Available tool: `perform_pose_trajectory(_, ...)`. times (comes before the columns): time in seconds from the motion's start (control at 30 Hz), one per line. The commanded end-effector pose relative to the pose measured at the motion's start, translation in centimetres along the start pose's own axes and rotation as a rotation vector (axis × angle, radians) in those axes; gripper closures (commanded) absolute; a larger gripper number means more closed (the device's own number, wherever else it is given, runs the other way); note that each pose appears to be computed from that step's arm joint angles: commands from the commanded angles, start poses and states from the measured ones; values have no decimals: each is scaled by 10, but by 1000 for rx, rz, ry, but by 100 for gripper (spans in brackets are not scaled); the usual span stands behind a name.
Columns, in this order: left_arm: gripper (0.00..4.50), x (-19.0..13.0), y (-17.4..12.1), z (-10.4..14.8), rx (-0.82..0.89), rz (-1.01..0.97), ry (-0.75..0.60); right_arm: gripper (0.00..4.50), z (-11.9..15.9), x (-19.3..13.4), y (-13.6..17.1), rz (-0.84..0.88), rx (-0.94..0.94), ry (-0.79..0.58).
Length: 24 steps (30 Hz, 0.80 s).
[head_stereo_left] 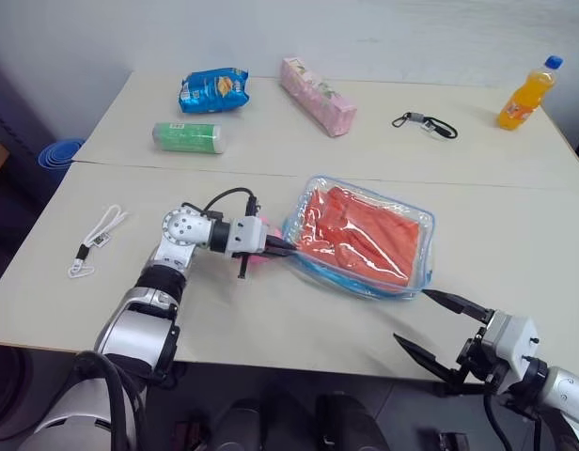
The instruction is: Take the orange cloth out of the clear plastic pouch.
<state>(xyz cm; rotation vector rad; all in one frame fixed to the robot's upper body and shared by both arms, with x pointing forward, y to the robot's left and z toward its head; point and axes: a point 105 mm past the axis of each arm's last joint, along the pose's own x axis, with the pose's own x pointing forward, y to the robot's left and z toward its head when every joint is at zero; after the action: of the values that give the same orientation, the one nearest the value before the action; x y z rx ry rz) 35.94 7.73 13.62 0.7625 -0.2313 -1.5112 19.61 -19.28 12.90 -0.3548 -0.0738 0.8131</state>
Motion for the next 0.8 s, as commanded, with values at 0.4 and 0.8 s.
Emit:
perform_pose_trajectory(0.4, 447, -6, 30, 38, -370, 142, -245, 0, 20, 59, 39, 224, 58, 3)
perform_pose_trajectory(0.8, 447, -4, 4, 42, -529, 131, -153, 0, 4, 115, -19, -42, -41, 118)
